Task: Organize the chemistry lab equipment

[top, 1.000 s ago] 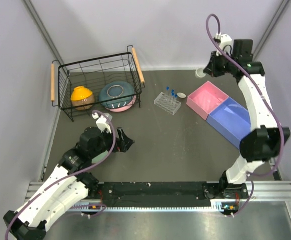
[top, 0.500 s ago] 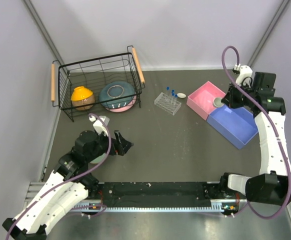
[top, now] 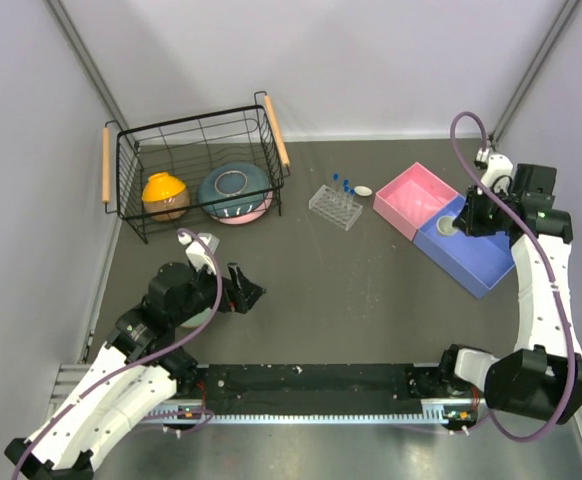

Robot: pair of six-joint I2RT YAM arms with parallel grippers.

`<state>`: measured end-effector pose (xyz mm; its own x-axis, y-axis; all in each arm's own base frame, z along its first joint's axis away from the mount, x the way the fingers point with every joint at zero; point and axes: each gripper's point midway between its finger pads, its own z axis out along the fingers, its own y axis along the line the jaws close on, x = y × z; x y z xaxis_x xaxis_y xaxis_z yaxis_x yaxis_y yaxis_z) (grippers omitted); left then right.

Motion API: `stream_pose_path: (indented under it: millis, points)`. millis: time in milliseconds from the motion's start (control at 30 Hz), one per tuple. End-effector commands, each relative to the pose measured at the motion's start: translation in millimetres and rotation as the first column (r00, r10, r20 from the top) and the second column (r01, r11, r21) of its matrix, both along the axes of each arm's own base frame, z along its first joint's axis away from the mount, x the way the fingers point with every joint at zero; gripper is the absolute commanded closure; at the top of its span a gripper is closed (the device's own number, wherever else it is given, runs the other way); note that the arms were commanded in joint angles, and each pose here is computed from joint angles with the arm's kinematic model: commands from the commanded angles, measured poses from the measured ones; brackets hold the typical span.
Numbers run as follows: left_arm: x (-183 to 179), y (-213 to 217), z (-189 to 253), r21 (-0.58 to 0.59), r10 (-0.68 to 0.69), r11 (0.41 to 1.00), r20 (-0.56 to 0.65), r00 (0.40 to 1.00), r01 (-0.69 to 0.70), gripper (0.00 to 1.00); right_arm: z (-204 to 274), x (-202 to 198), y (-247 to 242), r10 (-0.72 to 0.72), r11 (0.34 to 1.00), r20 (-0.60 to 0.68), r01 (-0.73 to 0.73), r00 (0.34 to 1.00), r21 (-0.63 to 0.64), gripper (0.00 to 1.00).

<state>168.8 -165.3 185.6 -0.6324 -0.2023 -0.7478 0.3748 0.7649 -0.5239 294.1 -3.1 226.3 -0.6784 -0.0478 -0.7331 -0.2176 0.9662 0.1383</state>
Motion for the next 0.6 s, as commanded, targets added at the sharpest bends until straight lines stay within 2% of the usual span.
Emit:
stream_pose_path:
  millis: [0,333,567]
  points:
    - [2.0,-5.1,12.8,-0.024,-0.028,0.999,0.052,0.998,0.030,0.01,-6.8,-2.4,-10.2,-0.022,1.000,-0.004,0.022,1.000,-0.007,1.00]
    - [1.4,-6.7,13.8,-0.030,-0.039,0.999,0.059,0.997,0.041,0.01,-43.9,6.3,-46.2,-0.099,0.995,-0.110,0.097,0.989,-0.022,0.99]
    - [0.5,-7.1,14.6,-0.033,-0.043,0.998,0.061,0.997,0.045,0.01,-74.8,32.5,-71.4,-0.134,0.991,-0.178,0.129,0.975,-0.036,0.98]
